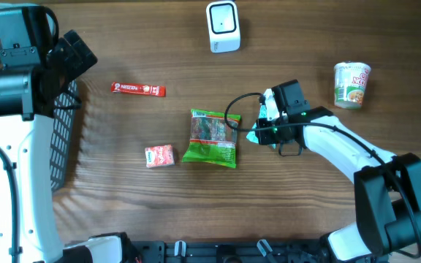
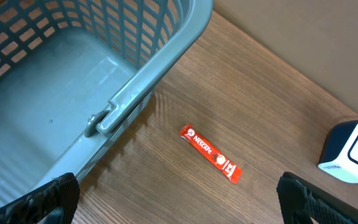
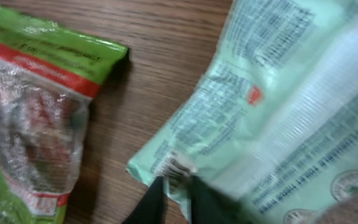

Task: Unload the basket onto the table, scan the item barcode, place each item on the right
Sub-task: 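Grasp the mint pouch with the right gripper and lift it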

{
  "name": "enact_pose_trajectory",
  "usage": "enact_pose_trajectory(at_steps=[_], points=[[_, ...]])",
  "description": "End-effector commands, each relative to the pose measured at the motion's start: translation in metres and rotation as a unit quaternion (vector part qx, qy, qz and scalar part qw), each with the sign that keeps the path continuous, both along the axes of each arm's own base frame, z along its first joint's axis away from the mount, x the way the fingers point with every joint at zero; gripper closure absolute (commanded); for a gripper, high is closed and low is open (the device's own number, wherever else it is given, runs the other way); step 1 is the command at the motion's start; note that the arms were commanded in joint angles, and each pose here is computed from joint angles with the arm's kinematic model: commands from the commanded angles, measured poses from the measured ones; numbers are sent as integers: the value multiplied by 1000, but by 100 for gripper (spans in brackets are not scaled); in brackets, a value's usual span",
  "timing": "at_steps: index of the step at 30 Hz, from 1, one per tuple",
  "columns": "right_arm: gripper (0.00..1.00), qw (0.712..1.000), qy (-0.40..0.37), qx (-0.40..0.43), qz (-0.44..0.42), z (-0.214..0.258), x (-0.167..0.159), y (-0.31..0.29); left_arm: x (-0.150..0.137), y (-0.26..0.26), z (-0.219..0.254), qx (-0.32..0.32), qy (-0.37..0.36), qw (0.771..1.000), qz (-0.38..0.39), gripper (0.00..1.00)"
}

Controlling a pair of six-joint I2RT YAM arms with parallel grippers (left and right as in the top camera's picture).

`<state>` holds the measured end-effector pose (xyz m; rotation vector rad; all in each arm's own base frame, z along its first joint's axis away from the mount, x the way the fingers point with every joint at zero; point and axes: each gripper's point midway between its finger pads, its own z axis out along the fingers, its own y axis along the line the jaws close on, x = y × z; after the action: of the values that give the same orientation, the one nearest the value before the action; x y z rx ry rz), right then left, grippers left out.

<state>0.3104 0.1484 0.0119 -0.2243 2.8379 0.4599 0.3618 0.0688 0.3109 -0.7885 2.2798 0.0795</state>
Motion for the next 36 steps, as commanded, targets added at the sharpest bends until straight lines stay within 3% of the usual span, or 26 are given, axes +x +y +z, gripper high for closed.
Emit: enact_pose_trajectory(at_steps=[1, 3, 7, 10, 14, 18, 19, 21, 24, 25, 26, 27, 29, 31, 32, 33, 34, 36], points=[[86, 999, 36, 20, 21, -3, -20, 6, -1, 3, 6, 7, -6, 1000, 2, 0], [71, 995, 16, 60, 75, 37, -17, 24, -1, 3, 6, 7, -6, 1000, 2, 0], [63, 996, -48, 47, 65, 90, -1, 18, -1, 3, 6, 7, -6, 1000, 2, 0], [59, 997, -70, -27, -26, 81, 23, -12, -1, 3, 6, 7, -6, 1000, 2, 0], [58, 996, -69, -36, -43, 59, 39, -12, -1, 3, 6, 7, -6, 1000, 2, 0], [58, 997, -8, -55, -48, 14, 32, -14, -1, 3, 6, 7, -6, 1000, 2, 0], [52, 997, -3, -58, -48, 8, 32, -14, -1, 3, 6, 7, -6, 1000, 2, 0], [49, 998, -19, -45, -47, 19, 38, -10, -1, 3, 6, 7, -6, 1000, 2, 0], [40, 996, -86, 5, -33, 90, 60, 2, -1, 3, 6, 7, -6, 1000, 2, 0], [32, 993, -108, 10, -41, 115, 65, -2, -1, 3, 6, 7, -6, 1000, 2, 0], [13, 991, -122, 15, -47, 128, 67, -6, -1, 3, 6, 7, -6, 1000, 2, 0], [0, 989, -135, 14, -52, 138, 68, -11, -1, 3, 6, 7, -6, 1000, 2, 0], [0, 985, -137, -43, -98, 133, 70, -39, -1, 3, 6, 7, -6, 1000, 2, 0], [4, 984, -109, -48, -135, 117, 68, -52, -1, 3, 6, 7, -6, 1000, 2, 0], [14, 985, -91, -43, -137, 106, 66, -54, -1, 3, 6, 7, -6, 1000, 2, 0], [34, 988, -70, -36, -135, 93, 63, -54, -1, 3, 6, 7, -6, 1000, 2, 0], [47, 990, -49, -30, -133, 80, 60, -52, -1, 3, 6, 7, -6, 1000, 2, 0], [51, 990, -9, -41, -133, 51, 53, -53, -1, 3, 6, 7, -6, 1000, 2, 0]])
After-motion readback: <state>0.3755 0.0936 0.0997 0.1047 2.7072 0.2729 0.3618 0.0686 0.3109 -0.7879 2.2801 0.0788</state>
